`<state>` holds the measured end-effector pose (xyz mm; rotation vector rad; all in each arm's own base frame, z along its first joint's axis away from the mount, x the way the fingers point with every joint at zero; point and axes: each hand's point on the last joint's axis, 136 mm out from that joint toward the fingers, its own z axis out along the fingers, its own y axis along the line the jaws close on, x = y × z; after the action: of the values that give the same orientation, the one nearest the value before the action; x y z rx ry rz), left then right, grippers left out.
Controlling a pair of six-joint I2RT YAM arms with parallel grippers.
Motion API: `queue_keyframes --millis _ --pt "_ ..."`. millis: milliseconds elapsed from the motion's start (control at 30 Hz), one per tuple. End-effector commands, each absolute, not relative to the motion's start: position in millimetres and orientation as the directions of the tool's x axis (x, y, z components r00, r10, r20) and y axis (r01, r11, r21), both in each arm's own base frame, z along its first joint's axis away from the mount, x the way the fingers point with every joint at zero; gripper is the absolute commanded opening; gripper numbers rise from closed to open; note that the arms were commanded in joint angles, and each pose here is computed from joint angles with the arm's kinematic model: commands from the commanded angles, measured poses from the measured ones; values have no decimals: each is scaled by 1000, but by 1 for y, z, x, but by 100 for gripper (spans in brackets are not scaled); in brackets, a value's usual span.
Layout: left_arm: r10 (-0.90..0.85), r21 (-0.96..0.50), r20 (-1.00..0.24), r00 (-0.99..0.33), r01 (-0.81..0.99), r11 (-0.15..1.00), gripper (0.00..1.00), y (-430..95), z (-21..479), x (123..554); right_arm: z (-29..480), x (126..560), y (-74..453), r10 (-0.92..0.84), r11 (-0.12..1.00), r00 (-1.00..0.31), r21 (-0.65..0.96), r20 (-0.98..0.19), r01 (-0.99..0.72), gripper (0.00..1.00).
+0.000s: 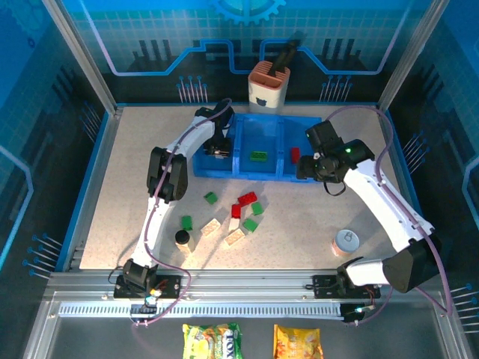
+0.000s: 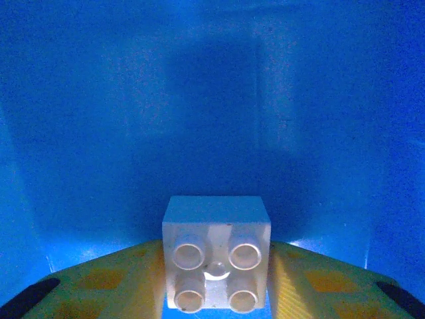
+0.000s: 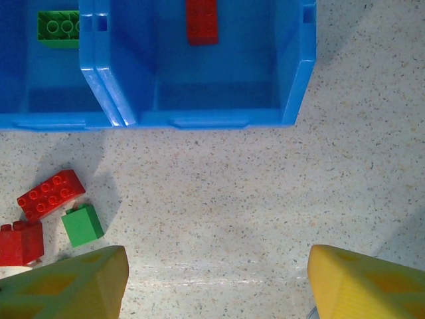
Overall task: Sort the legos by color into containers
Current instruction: Place the lego in the container.
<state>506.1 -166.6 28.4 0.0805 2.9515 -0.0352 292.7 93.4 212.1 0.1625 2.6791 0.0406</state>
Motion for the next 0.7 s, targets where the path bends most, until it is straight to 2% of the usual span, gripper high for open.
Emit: queue_keyframes --millis 0,167,667 --pt "44 -28 -205 -978 51 998 44 -168 48 506 227 287 97 120 993 -880 71 -459 99 73" --pt "40 -44 -232 -972 52 998 49 -168 70 503 227 288 101 110 994 -881 71 -460 88 73" --pt "1 -138 -294 -956 43 989 50 -170 132 473 216 288 135 26 997 -902 82 -432 -10 73"
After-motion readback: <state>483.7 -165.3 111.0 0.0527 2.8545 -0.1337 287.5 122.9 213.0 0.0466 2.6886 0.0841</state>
